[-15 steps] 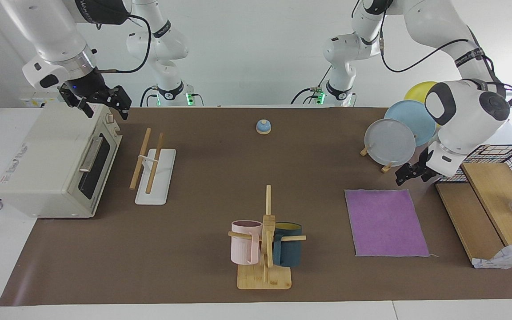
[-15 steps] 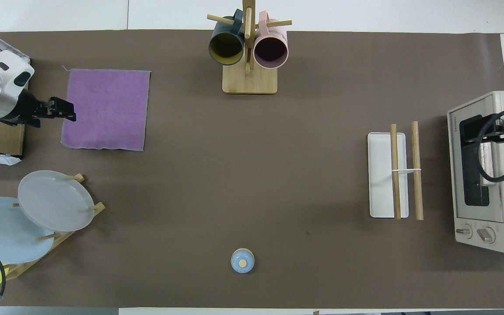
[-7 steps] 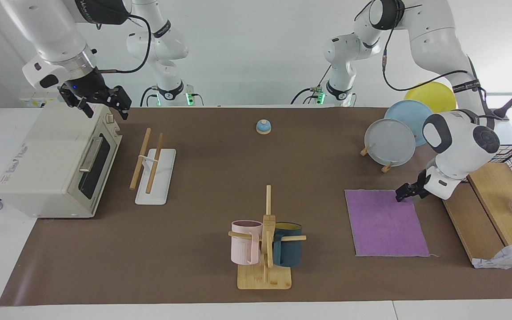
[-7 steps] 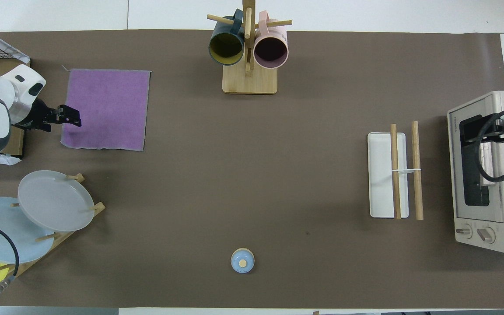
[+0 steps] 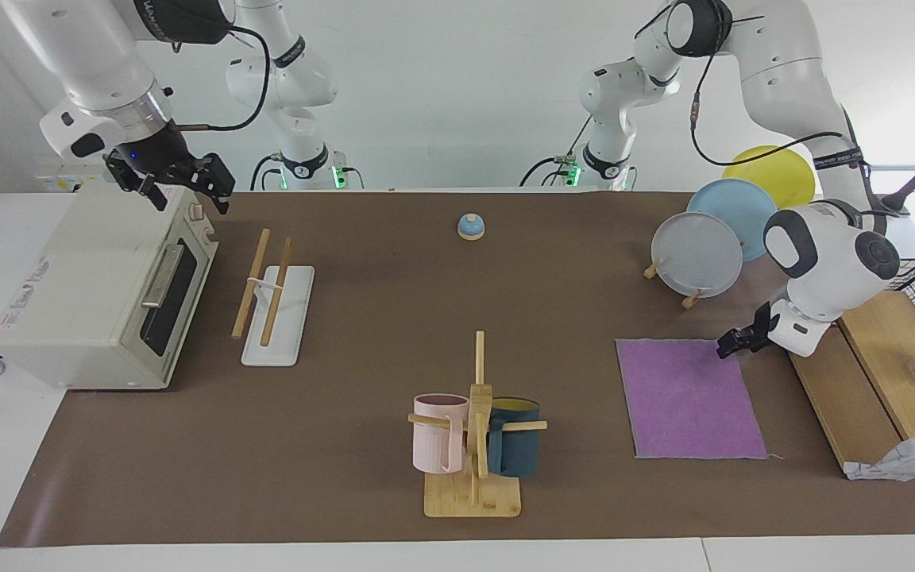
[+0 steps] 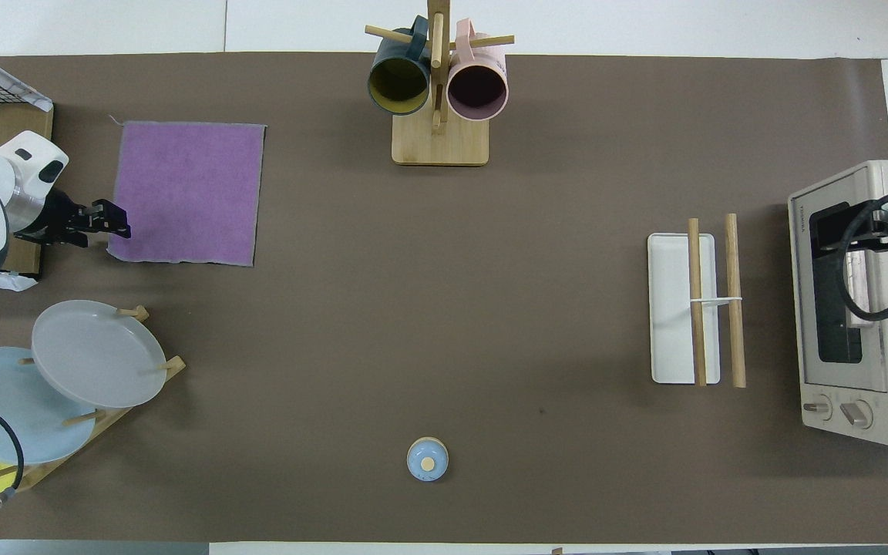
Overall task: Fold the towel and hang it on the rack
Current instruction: 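Grasp the towel edge with the left gripper and lift it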
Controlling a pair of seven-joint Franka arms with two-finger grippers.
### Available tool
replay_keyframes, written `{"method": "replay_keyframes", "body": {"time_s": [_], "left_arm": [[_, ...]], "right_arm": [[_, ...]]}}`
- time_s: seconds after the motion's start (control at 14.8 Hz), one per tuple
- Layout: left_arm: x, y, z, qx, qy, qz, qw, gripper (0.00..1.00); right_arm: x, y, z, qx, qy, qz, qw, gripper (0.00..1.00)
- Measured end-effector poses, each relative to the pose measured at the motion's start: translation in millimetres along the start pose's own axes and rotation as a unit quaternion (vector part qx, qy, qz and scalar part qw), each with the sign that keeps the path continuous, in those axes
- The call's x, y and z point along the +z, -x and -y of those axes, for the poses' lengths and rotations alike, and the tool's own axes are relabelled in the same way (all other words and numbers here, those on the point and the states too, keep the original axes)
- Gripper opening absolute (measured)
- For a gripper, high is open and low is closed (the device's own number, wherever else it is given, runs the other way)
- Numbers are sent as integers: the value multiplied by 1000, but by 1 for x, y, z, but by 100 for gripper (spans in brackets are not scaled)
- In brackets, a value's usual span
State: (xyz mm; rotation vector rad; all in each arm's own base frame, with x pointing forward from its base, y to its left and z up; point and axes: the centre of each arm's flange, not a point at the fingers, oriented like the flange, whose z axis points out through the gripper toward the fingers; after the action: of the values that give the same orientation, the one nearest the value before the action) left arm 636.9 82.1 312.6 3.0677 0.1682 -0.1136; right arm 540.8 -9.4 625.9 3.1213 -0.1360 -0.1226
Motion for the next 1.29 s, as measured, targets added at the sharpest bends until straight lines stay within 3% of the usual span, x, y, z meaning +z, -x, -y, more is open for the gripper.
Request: {"method": "replay_keyframes", "body": {"time_s": [0.27,0.34,0.47,0.54,0.68,1.29], "left_arm": [[3,1,2,9,0,2,1000,26],[3,1,2,10,0,2,1000,26],[3,1,2,12,0,2,1000,12],[3,1,2,12,0,2,1000,12],[3,1,2,13,0,1,1000,1],[0,1,-3,26,0,-2,1000,1]], "right_arm": [[0,0,0,0,0,0,1000,100],[0,0,0,0,0,0,1000,100],[0,0,0,0,0,0,1000,100],[0,0,0,0,0,0,1000,100],[0,0,0,0,0,0,1000,100],[0,0,0,0,0,0,1000,100]]}}
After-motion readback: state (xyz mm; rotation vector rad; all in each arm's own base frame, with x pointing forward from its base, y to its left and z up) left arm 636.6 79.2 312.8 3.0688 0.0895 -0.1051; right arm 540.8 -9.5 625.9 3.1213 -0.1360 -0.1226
